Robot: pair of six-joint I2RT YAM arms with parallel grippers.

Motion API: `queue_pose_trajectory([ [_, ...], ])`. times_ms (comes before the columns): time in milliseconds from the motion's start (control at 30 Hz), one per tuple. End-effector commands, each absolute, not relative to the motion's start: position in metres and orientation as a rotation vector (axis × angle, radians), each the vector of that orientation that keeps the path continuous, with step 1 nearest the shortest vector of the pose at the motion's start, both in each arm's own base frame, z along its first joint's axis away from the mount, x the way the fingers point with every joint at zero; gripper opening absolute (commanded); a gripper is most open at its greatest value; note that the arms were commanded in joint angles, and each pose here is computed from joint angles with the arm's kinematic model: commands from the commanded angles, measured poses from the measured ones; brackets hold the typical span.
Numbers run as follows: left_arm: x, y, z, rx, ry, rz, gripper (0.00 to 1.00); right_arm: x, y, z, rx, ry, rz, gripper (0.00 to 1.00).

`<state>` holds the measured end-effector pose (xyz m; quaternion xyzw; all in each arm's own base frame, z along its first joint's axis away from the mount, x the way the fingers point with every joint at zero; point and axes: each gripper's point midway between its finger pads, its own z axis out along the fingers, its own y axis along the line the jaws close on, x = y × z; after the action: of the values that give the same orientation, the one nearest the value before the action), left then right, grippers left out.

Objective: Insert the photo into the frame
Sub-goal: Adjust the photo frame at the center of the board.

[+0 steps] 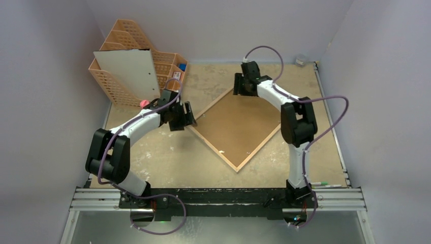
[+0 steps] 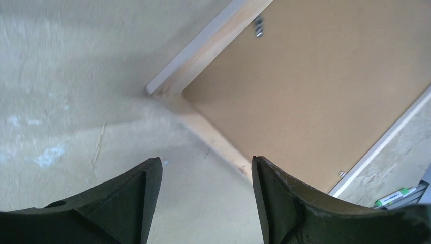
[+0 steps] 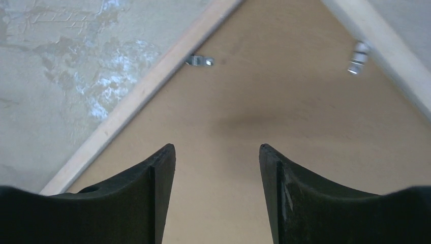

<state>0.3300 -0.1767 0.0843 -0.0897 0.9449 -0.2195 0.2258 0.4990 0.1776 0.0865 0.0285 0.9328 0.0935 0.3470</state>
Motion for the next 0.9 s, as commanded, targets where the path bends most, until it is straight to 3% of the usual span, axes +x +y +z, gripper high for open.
queue_pose_trajectory([
  [0,0.316,-0.177,0.078,-0.334,2.602,-0.647,0.67,0.526,0.186,0.093,0.001,2.356,0.097,0.62],
  [433,0.304,-0.155,0.032,-0.401,2.688,-0.462,0.64,0.560,0.186,0.067,-0.202,2.262,-0.243,0.56],
  [867,0.299,-0.147,0.009,-0.412,2.724,-0.391,0.63,0.574,0.197,0.052,-0.247,2.233,-0.205,0.55],
])
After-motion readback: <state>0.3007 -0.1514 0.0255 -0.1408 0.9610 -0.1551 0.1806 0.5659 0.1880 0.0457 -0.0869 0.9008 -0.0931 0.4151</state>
